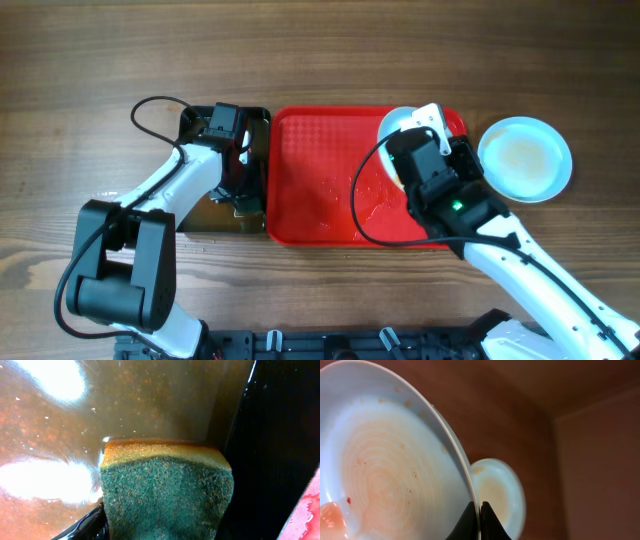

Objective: Clean dirty plates on tray and stack at the side
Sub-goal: 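Lift plate with right gripper and stack it onto plates at right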

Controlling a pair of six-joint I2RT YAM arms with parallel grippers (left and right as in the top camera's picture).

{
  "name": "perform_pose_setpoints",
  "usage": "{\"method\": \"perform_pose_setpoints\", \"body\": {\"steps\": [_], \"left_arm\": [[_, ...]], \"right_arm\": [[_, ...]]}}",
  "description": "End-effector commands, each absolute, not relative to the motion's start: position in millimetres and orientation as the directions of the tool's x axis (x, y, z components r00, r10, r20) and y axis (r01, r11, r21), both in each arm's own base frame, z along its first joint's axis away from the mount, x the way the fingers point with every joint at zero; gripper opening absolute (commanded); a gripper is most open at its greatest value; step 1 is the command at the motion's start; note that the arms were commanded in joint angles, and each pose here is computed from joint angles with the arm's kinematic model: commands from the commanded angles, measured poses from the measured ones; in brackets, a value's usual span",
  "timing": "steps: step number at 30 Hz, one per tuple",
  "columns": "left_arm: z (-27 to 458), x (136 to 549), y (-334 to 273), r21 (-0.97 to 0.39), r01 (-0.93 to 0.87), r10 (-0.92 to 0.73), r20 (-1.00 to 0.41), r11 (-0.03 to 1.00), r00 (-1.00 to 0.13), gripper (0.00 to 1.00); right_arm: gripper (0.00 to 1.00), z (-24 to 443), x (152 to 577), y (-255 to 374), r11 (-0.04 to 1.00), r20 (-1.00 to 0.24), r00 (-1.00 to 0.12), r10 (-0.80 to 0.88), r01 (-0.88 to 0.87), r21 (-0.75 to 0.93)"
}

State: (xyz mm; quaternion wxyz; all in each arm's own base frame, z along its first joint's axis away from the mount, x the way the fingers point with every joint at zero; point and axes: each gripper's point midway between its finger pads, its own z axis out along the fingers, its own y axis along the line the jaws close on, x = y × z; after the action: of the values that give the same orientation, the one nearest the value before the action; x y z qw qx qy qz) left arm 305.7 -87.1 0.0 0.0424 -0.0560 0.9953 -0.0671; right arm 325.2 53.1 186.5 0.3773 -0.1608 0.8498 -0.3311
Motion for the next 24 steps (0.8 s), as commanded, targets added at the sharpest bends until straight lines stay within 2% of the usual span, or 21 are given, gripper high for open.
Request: {"method": "perform_pose_setpoints", "body": {"steps": [1,5,14,16,20,22,24], "left_arm": [[-22.1,285.2,-94.5,-0.167,-0.106,-0.105,0.015,0.98,-0.994,0.57],[-22.1,285.2,-94.5,-0.167,-0.106,-0.105,0.015,0.98,-0.994,0.57],[-22.1,285.2,-94.6,-0.167,-0.106,-0.105,0.015,0.98,-0.994,0.57],[-22.1,285.2,-94.6,-0.167,-0.106,-0.105,0.015,0.98,-0.994,0.57],[-22.1,284.5,-94.4,-0.166,-0.107,-0.105,0.018,0.98,-0.994,0.56],[-22.1,283.1,-94.1,-0.164,-0.108,-0.105,0.024,0.98,-0.994,0.57],[-22.2,282.5,-94.0,-0.164,-0.108,-0.105,0.026,0.981,-0.994,0.56]], "right_arm": [[0.04,229.0,320.5,40.5,0.612,-0.556,-0.635,-0.536,0.161,-0.774],[0.04,242.5,322.7,53.2,0.572,-0.54,-0.6,-0.591,0.161,-0.805],[0.04,247.1,325.9,55.7,0.567,-0.54,-0.588,-0.602,0.162,-0.808],[0.04,245.7,327.1,56.8,0.595,-0.57,-0.58,-0.582,0.174,-0.785],[0.04,215.9,336.8,47.5,0.804,-0.731,-0.585,-0.35,0.213,-0.555],[0.04,183.6,333.8,13.5,0.884,-0.773,-0.634,-0.023,0.348,-0.312],[0.04,160.9,323.1,-19.3,0.854,-0.734,-0.635,0.243,0.499,-0.149]]}}
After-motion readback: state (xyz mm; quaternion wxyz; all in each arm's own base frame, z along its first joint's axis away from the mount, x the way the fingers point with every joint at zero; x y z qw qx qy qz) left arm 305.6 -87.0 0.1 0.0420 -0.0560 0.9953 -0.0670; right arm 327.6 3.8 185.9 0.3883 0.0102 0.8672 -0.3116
